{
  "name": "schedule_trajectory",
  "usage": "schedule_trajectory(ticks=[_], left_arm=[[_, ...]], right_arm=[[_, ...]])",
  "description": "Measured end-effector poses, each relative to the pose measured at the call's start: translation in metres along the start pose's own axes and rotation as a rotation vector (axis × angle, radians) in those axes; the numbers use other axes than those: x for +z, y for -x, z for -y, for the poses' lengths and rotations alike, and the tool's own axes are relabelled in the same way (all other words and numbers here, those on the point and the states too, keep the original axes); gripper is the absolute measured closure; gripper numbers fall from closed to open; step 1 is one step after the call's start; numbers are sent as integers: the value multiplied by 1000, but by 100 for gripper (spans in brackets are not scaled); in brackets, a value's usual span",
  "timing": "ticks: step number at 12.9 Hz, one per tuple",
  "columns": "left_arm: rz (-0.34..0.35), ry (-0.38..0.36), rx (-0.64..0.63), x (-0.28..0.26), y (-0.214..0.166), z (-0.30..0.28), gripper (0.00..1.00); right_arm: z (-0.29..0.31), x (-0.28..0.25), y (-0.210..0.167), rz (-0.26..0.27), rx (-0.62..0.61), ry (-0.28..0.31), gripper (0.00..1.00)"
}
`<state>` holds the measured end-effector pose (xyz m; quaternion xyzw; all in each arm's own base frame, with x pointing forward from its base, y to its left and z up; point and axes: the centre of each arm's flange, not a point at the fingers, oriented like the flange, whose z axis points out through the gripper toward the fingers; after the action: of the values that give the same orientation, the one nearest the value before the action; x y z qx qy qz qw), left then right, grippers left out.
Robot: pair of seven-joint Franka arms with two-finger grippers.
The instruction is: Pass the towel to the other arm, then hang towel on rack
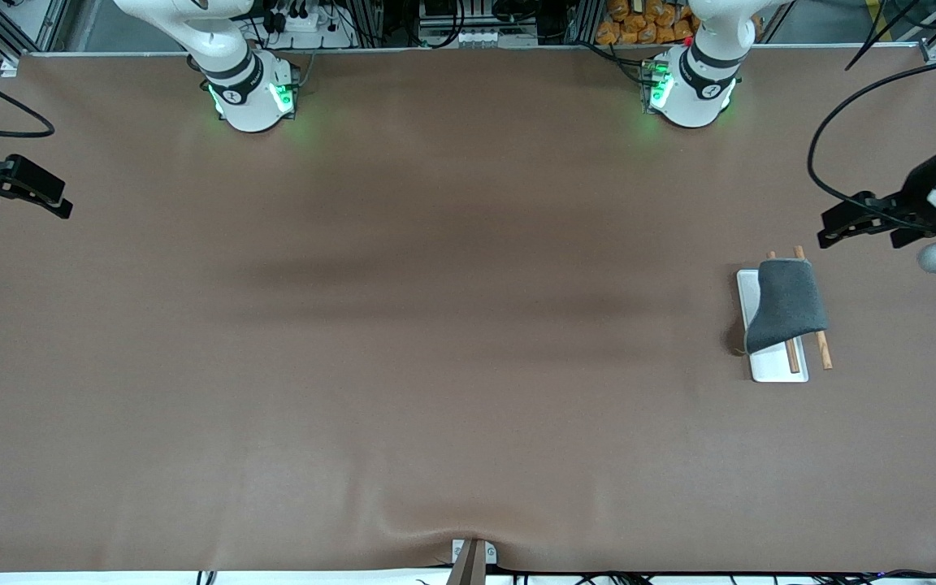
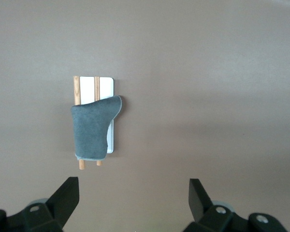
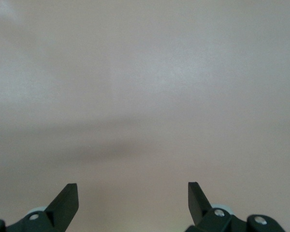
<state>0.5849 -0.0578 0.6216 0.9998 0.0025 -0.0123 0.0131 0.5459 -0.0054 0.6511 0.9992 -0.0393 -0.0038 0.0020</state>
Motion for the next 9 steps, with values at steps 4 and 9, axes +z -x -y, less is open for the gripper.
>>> schedule_trajectory(ticks=[4,9], left_arm=[[-17,-25,5,-8,7,-17,0],[-25,-32,6,-16,21,-18,0]], right_arm=[[0,0,1,3,-1,0,0],[0,2,4,34,-1,2,0]])
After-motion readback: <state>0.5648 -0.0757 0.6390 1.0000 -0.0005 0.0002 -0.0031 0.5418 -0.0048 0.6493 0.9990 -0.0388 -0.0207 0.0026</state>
